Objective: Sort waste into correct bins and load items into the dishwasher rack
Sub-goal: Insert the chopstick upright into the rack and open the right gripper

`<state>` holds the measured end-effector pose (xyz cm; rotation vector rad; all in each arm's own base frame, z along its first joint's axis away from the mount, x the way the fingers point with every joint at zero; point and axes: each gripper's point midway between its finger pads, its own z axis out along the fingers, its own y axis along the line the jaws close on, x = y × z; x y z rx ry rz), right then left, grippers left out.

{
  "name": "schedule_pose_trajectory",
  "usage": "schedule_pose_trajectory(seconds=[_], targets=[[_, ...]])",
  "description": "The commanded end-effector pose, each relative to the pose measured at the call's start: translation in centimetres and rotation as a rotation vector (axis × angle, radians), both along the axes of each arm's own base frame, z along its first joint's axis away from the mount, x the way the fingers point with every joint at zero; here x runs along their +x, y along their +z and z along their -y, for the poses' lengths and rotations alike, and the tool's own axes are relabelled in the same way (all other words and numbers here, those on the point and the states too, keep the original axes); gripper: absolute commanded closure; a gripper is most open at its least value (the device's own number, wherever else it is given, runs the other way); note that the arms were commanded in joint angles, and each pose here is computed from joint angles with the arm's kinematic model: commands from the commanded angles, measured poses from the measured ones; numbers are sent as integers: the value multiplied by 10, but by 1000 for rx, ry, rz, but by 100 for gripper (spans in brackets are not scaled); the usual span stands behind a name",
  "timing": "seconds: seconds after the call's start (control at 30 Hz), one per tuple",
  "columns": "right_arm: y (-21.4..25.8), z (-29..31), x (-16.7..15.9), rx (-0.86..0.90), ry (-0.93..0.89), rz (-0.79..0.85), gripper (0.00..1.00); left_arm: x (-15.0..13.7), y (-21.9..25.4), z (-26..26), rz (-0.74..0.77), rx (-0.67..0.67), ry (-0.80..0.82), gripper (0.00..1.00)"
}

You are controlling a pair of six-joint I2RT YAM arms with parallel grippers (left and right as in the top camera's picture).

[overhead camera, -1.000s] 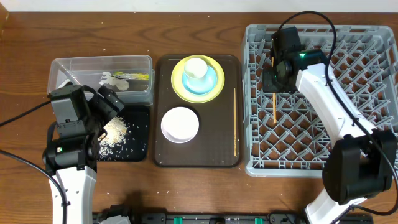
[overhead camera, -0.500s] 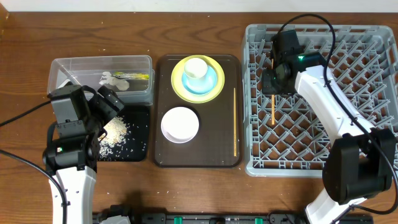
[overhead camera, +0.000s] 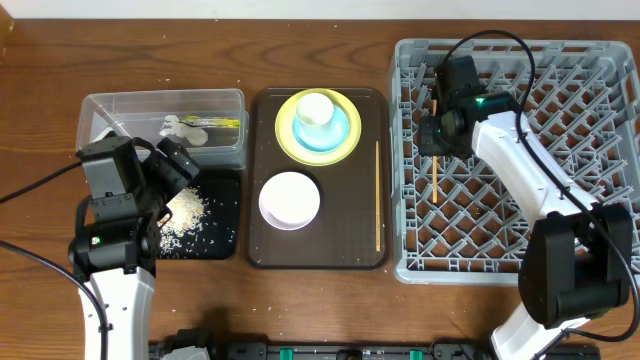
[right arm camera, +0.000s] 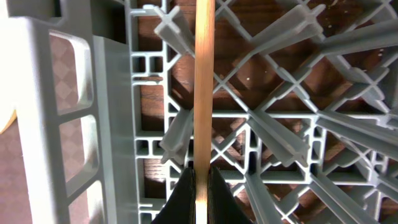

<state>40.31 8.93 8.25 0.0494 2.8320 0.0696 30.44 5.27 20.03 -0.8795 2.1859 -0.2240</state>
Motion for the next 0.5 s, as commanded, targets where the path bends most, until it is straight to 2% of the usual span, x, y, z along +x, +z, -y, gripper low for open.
schedule_pose_trajectory(seconds=[0.0,0.3,0.47], targets=[[-4,-1,-2,22,-14,-16,99,2,8,-3,16,8,7,7],[-6,-3,-6,18,-8,-32,96,2,8,-3,16,8,7,7],[-7,-3,-8,16,-7,-38,87,2,8,-3,16,8,7,7]])
